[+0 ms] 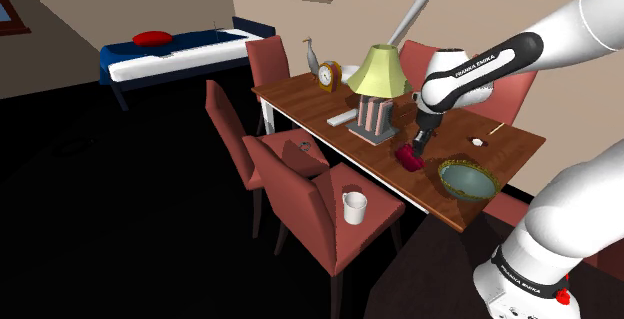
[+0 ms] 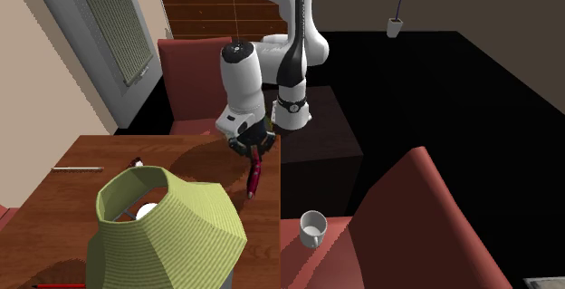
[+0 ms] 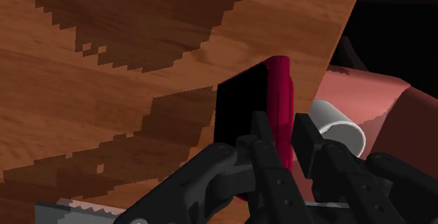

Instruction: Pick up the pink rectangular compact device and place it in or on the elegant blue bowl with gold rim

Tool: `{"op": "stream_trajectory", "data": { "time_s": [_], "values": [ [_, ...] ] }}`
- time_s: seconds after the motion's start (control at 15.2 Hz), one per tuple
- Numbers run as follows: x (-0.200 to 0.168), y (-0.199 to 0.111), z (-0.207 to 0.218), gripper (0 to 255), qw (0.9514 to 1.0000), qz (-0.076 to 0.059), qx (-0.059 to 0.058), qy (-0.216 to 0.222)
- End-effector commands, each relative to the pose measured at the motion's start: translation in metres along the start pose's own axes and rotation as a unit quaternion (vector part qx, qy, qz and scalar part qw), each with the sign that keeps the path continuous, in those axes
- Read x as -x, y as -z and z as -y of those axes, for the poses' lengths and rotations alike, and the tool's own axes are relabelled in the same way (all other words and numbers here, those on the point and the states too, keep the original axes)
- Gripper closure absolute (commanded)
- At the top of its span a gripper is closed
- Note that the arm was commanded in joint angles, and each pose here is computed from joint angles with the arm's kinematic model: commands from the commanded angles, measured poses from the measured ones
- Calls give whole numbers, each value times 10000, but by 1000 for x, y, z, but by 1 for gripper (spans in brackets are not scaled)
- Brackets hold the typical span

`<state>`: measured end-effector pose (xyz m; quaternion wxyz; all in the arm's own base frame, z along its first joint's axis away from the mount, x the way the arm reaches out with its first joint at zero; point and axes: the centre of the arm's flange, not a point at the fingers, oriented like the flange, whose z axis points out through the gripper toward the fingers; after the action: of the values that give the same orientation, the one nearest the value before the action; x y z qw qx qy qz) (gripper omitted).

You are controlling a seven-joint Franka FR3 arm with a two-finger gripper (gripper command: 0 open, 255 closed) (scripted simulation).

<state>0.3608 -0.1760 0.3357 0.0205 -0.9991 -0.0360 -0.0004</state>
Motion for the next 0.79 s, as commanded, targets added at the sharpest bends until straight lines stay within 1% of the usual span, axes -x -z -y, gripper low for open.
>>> {"op": "stream_trajectory", "data": {
  "time_s": [0.0,0.73],
  "values": [
    [-1,11,0,255,10000,2,-1,0],
    [-1,69,2,255,10000,2,-1,0]
  ]
}}
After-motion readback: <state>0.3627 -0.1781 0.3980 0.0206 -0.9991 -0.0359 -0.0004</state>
